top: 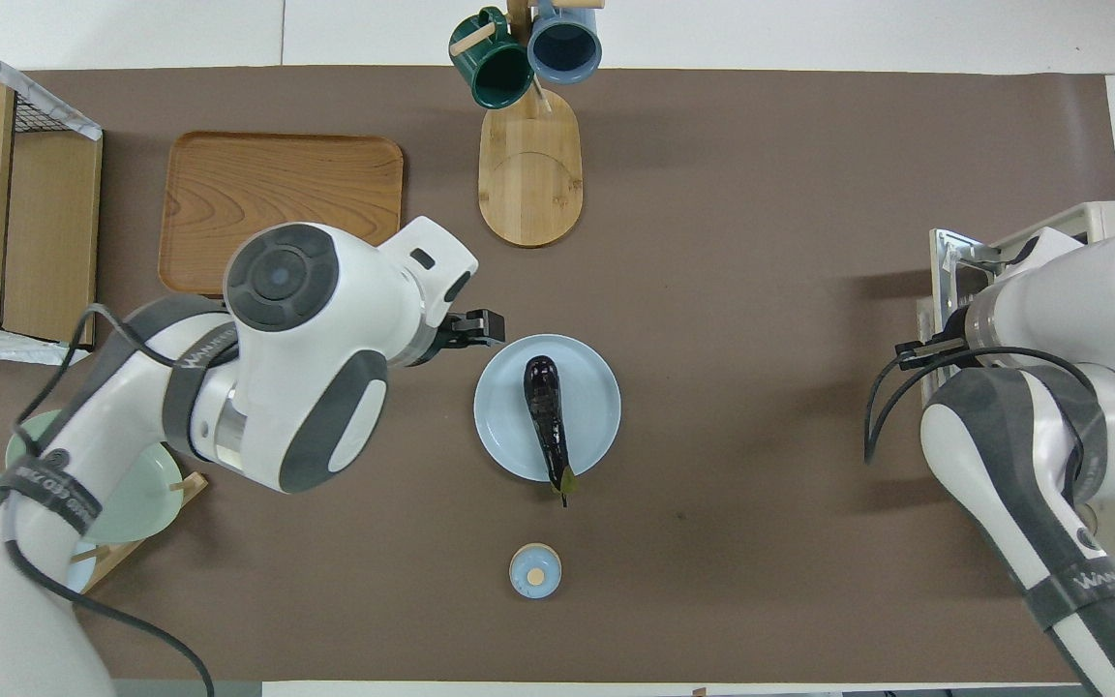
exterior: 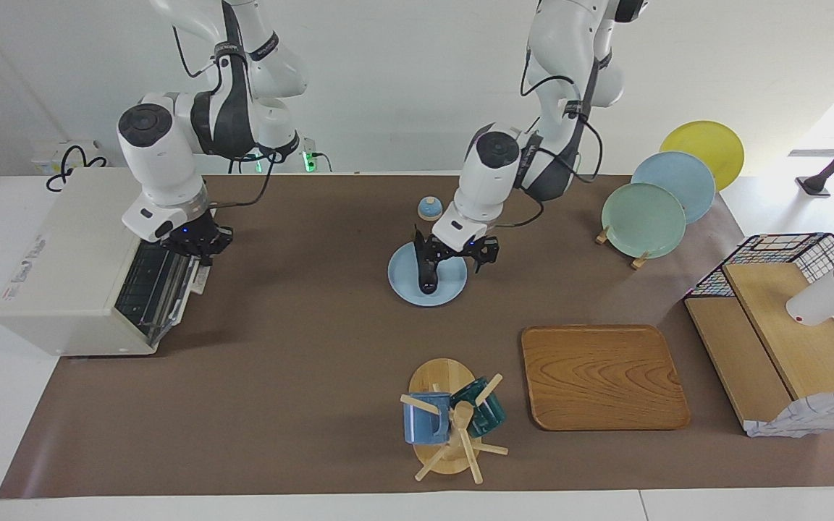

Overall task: Put eggplant into oven
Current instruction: 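Pull the oven door open with the right gripper while the left gripper withdraws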

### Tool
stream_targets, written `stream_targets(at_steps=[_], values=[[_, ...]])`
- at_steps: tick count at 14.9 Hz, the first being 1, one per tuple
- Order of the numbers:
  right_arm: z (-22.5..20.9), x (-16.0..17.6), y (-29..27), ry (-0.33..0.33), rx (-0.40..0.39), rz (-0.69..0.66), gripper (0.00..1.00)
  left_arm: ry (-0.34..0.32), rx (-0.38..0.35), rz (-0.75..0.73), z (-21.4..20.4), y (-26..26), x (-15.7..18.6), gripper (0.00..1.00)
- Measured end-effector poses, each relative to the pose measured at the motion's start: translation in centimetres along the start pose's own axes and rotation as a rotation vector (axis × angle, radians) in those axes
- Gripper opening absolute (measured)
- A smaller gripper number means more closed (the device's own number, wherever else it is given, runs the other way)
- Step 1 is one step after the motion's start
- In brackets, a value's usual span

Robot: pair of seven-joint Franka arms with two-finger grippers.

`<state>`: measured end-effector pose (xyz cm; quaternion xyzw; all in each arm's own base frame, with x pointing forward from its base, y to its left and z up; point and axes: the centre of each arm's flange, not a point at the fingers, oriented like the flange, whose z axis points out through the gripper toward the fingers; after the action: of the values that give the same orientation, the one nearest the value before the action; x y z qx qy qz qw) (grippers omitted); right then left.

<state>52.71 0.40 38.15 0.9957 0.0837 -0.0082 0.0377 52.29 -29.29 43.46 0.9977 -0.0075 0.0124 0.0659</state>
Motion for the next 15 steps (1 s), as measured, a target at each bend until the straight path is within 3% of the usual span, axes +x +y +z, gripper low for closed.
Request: stream_targets(at_steps=[5,8,15], values=[[2.8,-0.5,-1.5,0.044,0.000,0.002,0.01,0.004,0.025,-0.025,-6.7,-11.3,3.8,1.00],[3.7,-0.4,-1.8,0.042,0.001,0.022,0.01,0.001,0.049,0.012,-10.5,-17.3,4.4,1.00],[6.7,-1.5,-3.1,0.001,0.003,0.075,0.01,-0.047,0.089,0.068,-17.8,-19.8,0.1,1.00]])
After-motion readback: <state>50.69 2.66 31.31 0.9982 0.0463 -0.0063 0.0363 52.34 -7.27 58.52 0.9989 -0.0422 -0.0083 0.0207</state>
